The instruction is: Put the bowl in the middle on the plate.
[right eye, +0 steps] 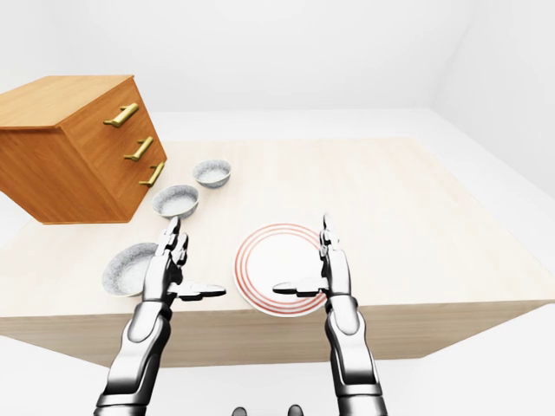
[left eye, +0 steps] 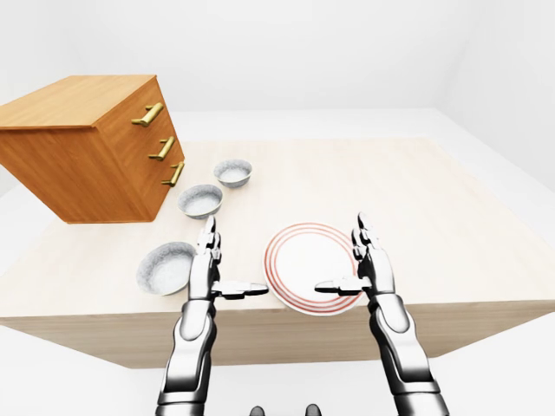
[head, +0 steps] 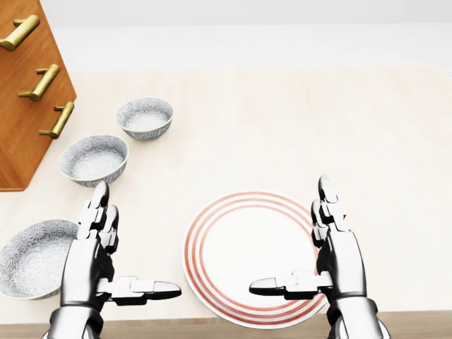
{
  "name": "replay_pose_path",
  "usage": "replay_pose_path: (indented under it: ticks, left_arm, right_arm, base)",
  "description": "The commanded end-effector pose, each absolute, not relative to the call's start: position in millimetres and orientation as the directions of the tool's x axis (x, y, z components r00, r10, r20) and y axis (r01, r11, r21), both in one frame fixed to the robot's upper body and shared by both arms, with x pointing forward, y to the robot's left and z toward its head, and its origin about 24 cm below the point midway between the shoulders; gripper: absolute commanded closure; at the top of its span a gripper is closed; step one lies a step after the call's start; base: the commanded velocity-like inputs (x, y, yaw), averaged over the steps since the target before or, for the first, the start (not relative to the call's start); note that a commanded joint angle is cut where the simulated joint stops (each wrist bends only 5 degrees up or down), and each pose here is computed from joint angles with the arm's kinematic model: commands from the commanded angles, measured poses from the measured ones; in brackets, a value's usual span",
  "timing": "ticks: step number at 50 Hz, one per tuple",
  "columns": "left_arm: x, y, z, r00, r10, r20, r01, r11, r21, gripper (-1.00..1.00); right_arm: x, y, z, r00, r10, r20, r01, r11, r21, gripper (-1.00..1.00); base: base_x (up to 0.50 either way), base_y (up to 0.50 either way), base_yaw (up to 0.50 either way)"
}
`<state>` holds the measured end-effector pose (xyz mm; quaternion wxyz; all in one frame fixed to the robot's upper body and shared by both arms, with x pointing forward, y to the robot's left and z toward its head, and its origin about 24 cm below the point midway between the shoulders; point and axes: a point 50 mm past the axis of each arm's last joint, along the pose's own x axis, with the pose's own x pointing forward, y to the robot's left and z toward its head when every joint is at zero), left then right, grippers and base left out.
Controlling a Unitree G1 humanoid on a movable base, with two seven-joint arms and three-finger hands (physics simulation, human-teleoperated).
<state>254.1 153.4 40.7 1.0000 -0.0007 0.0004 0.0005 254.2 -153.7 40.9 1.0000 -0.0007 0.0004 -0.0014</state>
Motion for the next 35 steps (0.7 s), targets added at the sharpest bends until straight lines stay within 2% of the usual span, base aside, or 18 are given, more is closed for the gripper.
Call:
replay_pose_path:
  ticks: [1,24,27,33,35]
  left_arm:
    - [254,161,40,1.0,0.003,-0.001,-0.003,1.0,-0.005,-1.0]
    - [253,161,41,1.0,0.008,-0.005,-0.008,1.0,-0.001,-1.0]
    - [252,161,42,1.0,0.011,-0.008,-0.011,1.0,0.0,-1.0]
    - [251,160,42,1.0,0.014,-0.01,-0.014,1.0,0.002,-1.0]
    - [252,161,42,1.0,0.016,-0.01,-0.016,1.0,0.003,-1.0]
  right_arm:
    - [255,-162,40,1.0,-0.011,-0.003,0.011,1.0,-0.005,-1.0]
    - [252,-162,49,1.0,-0.009,0.007,0.01,1.0,-0.029,-1.0]
    - [248,-159,57,0.999,0.048,0.009,-0.047,0.996,-0.08,-1.0]
    - [240,-180,71,0.997,0.059,0.05,-0.048,0.979,-0.198,-1.0]
    - [238,-186,84,0.993,0.046,0.104,-0.029,0.986,-0.163,-1.0]
  base:
    - [0.0,0.0,0.0]
    - [0.0,0.0,0.0]
    - [0.0,0.0,0.0]
    - [0.0,0.0,0.0]
    - [0.0,0.0,0.0]
